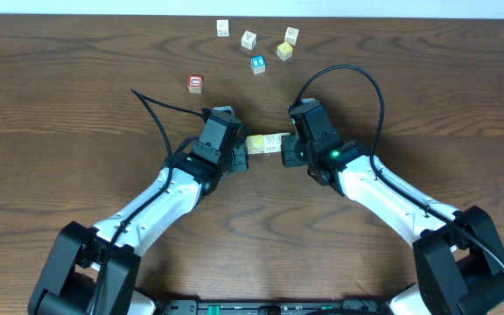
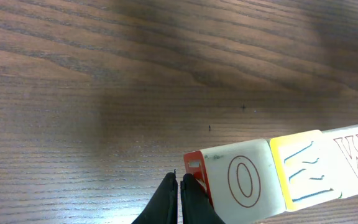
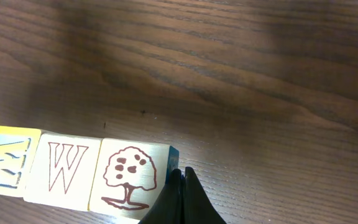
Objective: Lift 4 blocks
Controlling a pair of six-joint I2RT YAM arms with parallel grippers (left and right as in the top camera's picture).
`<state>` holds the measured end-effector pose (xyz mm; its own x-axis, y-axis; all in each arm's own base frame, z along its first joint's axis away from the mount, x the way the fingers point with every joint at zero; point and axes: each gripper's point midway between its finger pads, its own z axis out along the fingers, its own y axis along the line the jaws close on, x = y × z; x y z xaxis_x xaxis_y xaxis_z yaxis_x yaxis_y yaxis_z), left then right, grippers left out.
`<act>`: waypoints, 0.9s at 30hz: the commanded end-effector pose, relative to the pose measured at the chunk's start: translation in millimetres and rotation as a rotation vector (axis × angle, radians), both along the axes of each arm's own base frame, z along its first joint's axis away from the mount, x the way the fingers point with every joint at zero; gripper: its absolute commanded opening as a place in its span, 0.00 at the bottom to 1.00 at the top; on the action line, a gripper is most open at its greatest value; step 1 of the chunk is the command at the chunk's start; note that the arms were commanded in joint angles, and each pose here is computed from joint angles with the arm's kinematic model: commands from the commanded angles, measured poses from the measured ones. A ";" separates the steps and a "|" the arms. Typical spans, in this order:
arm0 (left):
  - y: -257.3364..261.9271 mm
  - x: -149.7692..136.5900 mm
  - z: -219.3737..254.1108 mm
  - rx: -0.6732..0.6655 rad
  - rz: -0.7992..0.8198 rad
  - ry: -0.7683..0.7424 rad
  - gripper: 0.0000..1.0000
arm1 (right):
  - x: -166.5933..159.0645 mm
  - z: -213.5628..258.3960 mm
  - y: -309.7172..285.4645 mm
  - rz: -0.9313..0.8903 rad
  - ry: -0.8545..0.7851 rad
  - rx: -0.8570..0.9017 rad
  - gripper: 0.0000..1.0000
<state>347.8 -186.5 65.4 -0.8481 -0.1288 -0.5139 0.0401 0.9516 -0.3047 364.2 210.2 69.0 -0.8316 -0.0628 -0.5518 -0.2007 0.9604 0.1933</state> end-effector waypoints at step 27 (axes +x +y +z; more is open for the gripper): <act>-62.9 -19.0 11.7 -0.214 -0.193 0.057 0.07 | -40.2 -6.9 79.7 0.255 0.132 0.202 0.01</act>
